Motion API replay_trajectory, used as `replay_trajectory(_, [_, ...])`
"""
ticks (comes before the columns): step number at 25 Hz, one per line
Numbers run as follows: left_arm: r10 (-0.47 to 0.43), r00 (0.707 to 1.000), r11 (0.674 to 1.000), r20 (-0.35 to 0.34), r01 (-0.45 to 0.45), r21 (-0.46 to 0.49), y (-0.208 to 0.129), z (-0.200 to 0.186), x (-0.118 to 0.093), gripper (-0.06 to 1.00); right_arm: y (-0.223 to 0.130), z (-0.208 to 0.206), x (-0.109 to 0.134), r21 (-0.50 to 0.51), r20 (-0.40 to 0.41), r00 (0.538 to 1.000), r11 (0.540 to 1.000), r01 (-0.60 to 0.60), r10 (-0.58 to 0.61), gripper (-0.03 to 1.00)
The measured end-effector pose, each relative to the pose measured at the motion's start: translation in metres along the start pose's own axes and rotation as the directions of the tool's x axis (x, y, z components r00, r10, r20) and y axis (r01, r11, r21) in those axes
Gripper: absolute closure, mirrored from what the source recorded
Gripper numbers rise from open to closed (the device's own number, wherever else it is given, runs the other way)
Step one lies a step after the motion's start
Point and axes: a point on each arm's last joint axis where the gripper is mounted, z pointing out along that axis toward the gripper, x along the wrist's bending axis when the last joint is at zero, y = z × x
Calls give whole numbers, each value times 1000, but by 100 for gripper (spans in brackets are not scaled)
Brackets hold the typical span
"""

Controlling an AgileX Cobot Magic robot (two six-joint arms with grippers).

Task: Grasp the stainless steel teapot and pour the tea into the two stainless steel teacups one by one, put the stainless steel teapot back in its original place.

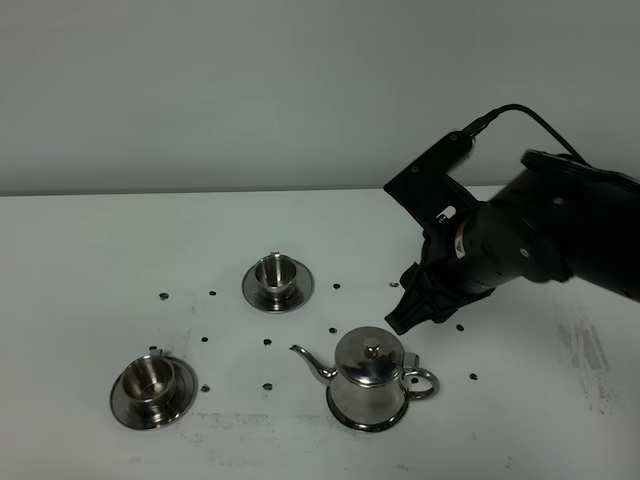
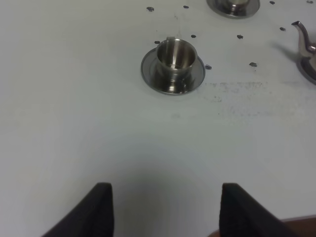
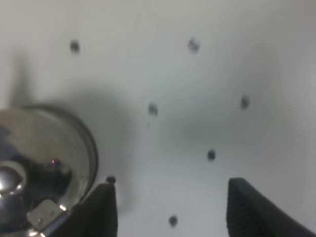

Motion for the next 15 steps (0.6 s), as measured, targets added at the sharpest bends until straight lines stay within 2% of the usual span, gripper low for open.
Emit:
replay_trajectory(4, [0,1000,1000,0,0,0,0,0,0,44,-24,8,3,-83,-2,1000,996,26,-26,50])
replay_trajectory(7, [0,1000,1000,0,0,0,0,0,0,44,-38,25,7,-71,-18,999,997,26,-28,50])
replay_trajectory(15, [0,1000,1000,0,0,0,0,0,0,44,-49,58,14,-16,-46,998,999,34,-35,50])
